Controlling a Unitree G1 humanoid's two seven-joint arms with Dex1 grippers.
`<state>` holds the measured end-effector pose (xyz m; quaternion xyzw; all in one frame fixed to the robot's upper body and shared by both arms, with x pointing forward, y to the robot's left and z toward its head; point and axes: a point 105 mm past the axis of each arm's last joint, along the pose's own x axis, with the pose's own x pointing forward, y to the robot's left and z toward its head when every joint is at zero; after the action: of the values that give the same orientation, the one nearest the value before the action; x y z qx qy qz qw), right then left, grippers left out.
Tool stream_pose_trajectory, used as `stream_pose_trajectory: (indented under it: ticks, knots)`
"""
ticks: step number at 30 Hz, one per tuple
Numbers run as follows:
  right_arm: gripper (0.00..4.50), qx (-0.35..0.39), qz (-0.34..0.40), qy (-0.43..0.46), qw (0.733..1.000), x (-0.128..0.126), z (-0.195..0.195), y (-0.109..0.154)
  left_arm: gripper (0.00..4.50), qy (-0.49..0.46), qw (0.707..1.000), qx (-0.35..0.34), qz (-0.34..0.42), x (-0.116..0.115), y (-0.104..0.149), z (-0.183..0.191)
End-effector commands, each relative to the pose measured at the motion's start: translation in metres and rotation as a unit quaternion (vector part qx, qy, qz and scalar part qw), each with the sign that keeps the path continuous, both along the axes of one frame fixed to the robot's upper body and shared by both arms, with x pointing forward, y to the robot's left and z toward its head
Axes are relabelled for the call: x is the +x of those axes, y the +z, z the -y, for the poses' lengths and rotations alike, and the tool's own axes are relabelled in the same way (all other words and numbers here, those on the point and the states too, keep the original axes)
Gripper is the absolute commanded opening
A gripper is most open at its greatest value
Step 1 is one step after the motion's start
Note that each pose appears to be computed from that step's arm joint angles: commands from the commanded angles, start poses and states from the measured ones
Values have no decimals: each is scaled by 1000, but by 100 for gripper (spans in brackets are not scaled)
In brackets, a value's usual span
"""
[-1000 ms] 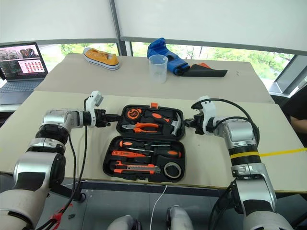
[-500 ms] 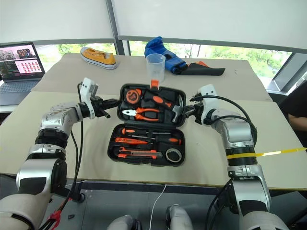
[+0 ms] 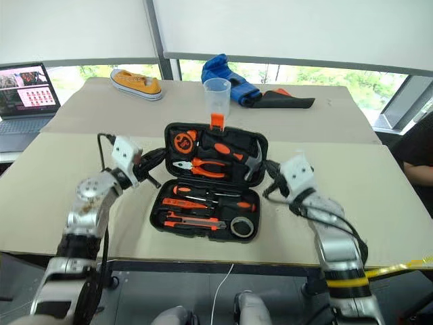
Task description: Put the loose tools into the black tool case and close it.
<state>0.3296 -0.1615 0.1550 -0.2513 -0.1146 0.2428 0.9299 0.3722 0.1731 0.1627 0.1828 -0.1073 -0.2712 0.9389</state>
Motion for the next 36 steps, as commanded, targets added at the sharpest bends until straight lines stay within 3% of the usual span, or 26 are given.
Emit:
stream_pose_trajectory:
  ticks: [1, 7, 11, 15, 16, 19, 23, 26, 29, 33, 36]
  knots:
    - [35, -65, 6, -17, 998, -29, 30, -19, 100, 110, 993, 9, 29, -27, 3, -52]
    - [230, -102, -11, 21, 994, -60, 32, -28, 324, 138, 989, 1, -43, -55, -14, -76]
    - [367, -87, -93, 55, 990, -71, 34, -32, 450, 137, 985, -8, -105, -64, -15, -98]
    - [367, -72, -189, 137, 970, -90, 28, -32, 450, 133, 983, 17, -126, -48, -9, -115]
    - [341, -70, -205, 167, 962, -96, 21, -32, 450, 107, 985, 28, -130, -40, -7, -108]
    - [258, -80, -257, 256, 928, -114, -1, -37, 381, 31, 989, 68, -130, -13, -4, -82]
    - [114, -97, -290, 326, 895, -127, -21, -40, 217, -36, 985, 114, -121, 19, -1, -48]
    - [13, -103, -289, 354, 883, -125, -36, -39, 113, -95, 980, 142, -106, 39, 5, -9]
    - [0, -110, -287, 369, 877, -119, -48, -39, 5, -142, 969, 174, -102, 47, 2, 21]
    - [0, -129, -263, 306, 906, -89, -47, -43, 5, -190, 950, 224, -109, 46, -9, 44]
    - [0, -169, -230, 191, 939, -49, -21, -46, 5, -263, 921, 261, -121, 29, -18, 48]
